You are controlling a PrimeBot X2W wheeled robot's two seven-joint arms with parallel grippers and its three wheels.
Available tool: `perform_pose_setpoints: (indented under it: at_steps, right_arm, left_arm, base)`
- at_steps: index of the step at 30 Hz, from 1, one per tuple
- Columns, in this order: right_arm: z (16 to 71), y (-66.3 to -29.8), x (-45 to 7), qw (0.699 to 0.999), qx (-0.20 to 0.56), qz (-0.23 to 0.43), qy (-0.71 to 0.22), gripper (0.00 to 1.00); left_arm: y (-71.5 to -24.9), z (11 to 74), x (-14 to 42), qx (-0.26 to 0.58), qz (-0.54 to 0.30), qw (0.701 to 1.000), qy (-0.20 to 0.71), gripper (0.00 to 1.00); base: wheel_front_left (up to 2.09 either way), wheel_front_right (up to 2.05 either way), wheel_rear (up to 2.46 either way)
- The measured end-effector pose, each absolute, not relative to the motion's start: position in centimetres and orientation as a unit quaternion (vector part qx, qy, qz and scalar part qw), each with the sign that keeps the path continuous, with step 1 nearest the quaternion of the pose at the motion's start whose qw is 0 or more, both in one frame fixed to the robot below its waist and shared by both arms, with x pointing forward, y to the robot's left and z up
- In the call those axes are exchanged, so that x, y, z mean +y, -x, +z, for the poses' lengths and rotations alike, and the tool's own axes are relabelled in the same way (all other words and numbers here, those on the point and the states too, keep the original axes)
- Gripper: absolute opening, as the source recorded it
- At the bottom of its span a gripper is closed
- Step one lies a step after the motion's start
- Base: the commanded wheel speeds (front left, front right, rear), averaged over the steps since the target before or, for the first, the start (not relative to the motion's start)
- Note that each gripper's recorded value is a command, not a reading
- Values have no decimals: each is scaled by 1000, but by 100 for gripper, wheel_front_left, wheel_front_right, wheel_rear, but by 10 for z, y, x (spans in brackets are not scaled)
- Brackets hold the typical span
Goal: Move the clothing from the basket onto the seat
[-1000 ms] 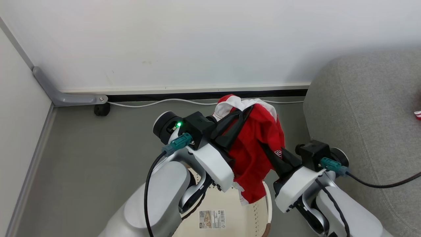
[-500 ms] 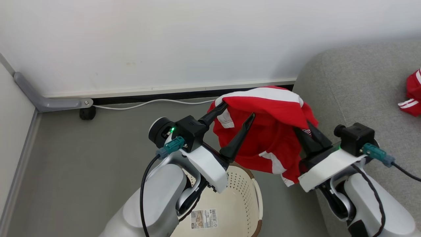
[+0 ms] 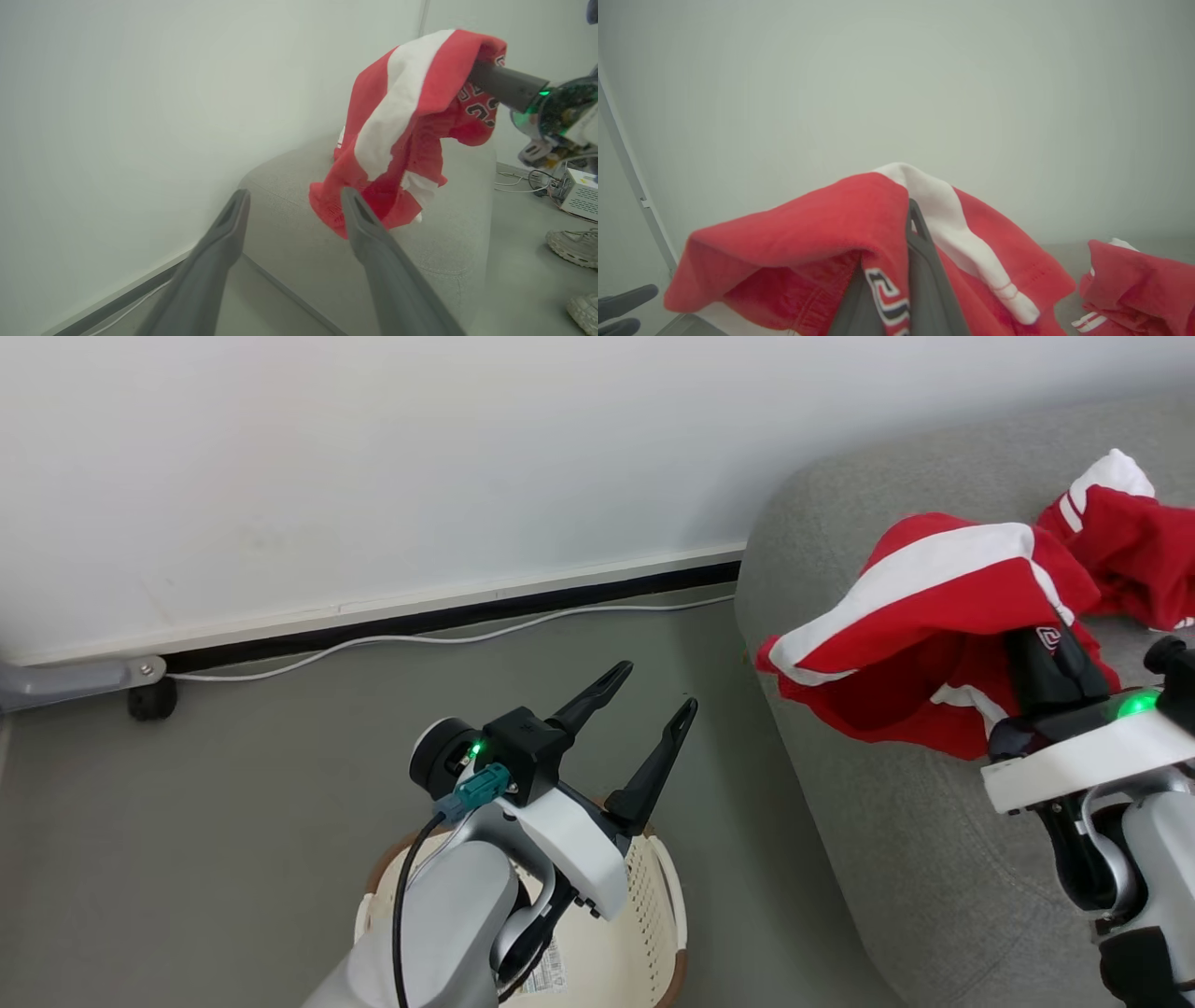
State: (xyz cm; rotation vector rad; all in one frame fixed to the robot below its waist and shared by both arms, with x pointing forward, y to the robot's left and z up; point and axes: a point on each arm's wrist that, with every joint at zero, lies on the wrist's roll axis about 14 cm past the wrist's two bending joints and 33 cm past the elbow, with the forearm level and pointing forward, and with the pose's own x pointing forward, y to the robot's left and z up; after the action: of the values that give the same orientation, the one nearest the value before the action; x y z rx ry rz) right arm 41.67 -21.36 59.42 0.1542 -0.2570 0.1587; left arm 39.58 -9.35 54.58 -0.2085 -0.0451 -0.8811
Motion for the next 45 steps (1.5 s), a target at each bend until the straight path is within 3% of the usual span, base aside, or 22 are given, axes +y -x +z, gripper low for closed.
perform_pose_setpoints:
  at_steps: [11, 29, 35, 45]
  right_arm:
    - [610, -370, -297, 984, -161, -37, -72, 0]
    - [613, -298, -385, 972, -162, -168, -39, 0]
    - [643, -309, -420, 966, -174, -193, 13, 0]
    - [693, -370, -461, 955, -188, -208, 97, 0]
  left_arm:
    - [-375, 526, -128, 15, -468, 875, 125, 100]
    - [-338, 524, -181, 28, -552, 820, 144, 100]
    - [-337, 504, -188, 53, -563, 811, 151, 100]
    - [-364, 474, -203, 80, -565, 804, 169, 100]
  base:
    - [0, 0, 0]
    - [0, 0, 0]
    - [0, 0, 0]
    - [0, 0, 0]
